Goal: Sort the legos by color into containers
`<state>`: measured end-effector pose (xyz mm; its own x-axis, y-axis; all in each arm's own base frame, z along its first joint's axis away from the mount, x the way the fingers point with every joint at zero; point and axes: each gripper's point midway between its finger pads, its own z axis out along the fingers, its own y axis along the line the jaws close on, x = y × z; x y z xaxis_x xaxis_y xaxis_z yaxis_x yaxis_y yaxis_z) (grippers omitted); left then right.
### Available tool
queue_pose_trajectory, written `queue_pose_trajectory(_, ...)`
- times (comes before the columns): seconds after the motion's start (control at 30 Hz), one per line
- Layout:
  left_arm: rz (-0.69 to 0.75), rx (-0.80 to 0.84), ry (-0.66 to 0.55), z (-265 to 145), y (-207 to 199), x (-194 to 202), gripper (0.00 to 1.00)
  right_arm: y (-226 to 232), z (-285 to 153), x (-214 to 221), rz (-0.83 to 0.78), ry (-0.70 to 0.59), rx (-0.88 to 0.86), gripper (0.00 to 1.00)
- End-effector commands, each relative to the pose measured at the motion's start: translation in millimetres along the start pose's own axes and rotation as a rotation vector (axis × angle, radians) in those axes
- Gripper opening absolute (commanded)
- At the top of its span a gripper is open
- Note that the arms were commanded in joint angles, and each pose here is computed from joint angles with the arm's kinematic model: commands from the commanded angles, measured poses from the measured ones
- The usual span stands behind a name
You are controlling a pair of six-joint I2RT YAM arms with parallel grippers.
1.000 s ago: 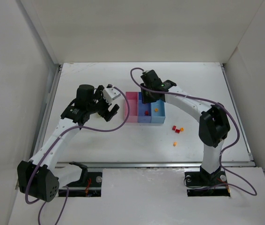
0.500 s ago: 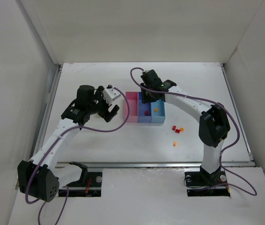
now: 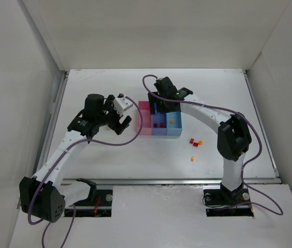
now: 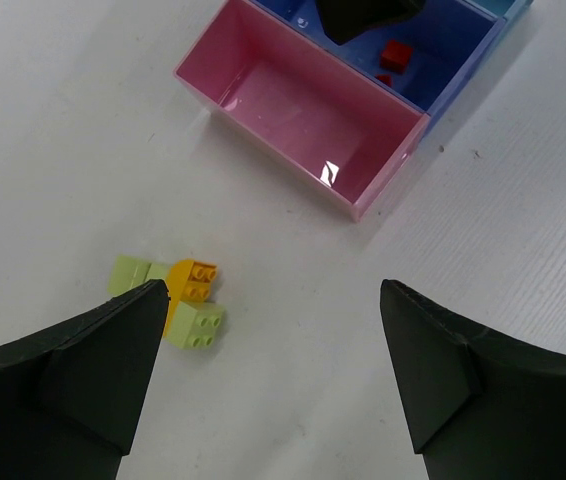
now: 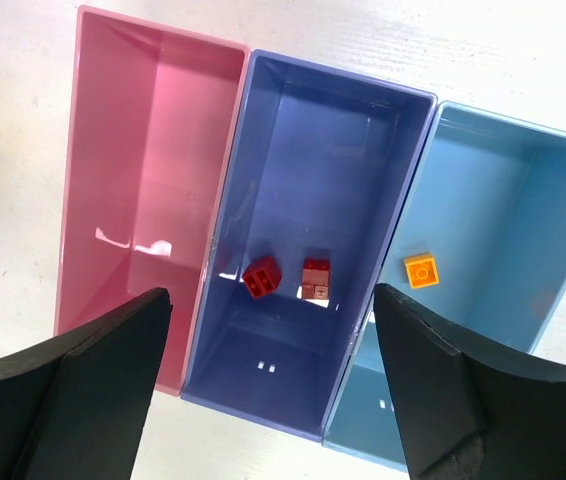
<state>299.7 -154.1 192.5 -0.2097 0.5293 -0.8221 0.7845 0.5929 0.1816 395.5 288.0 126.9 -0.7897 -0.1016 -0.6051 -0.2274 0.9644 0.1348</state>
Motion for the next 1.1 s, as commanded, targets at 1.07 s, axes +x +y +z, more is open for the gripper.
queue_pose_trajectory(1.07,-0.944,-0.478,0.450,53.0,85.6,89.6,0.99,-22.1,-74.0,-32.5,-0.005,-0.162,0.014,0.86)
